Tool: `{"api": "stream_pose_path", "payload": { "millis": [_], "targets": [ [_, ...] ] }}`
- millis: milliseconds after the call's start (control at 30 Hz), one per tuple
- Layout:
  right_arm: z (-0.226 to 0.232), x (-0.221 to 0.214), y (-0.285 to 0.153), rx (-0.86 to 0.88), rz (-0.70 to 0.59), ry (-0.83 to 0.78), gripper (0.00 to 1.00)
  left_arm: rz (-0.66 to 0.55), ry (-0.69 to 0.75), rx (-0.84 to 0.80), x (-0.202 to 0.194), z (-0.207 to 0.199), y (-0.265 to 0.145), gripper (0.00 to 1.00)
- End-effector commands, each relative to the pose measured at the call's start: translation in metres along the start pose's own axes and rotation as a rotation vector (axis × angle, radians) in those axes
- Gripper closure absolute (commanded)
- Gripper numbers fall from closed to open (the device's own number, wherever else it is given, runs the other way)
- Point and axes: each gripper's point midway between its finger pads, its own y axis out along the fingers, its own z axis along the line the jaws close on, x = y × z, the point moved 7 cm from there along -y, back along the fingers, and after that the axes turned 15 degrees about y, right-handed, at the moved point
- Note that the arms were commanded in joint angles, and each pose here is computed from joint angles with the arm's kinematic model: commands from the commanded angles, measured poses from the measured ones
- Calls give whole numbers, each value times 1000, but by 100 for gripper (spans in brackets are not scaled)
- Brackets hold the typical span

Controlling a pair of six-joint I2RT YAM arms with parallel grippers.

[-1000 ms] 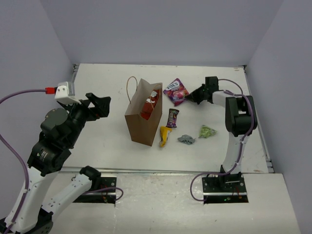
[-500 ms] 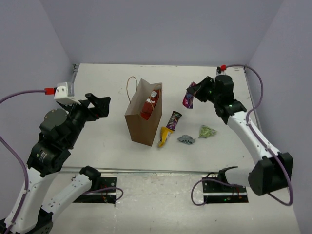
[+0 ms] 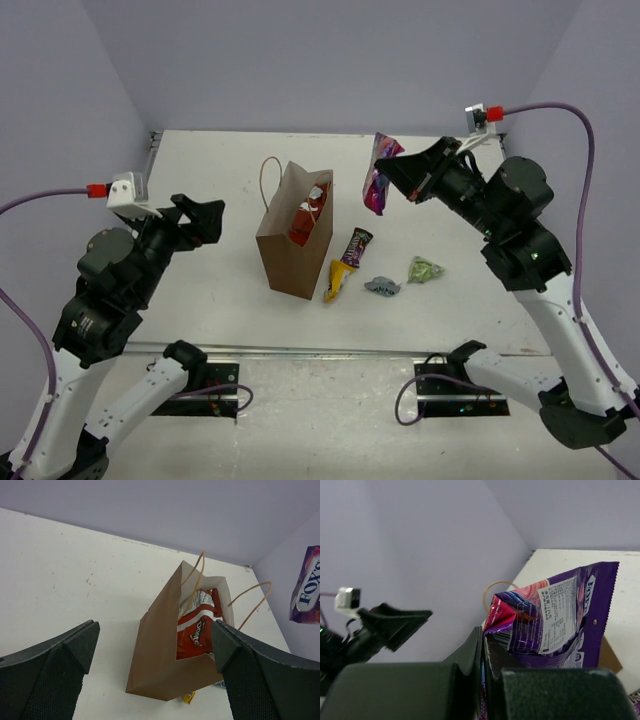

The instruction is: Place the snacks into the paper bag

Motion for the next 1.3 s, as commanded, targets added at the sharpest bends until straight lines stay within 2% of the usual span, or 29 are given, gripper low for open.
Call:
{"api": "stream_pose_path", "payload": {
  "millis": [0, 167, 367, 500, 733, 1067, 1267],
  "targets": [
    [54, 8, -19, 187, -14, -135, 100, -3, -9, -15, -1, -2, 1, 0],
    [90, -3, -23, 307, 74, -149, 100, -2, -1, -23, -1, -3, 3, 0],
    [103, -25, -1, 366, 186, -118, 100, -5, -1, -22, 0, -3, 4, 0],
    [88, -51, 36, 327, 262, -106, 100, 1, 1, -19, -2, -3, 5, 0],
    [74, -75, 67, 297, 312, -86, 100, -11, 1, -15, -1, -1, 1, 0],
    [42, -97, 78, 183, 283, -20, 100, -6, 6, -7, -4, 0, 1, 0],
    [47, -105, 57, 236, 200, -6, 100, -2, 4, -7, -5, 0, 1, 0]
  ]
}}
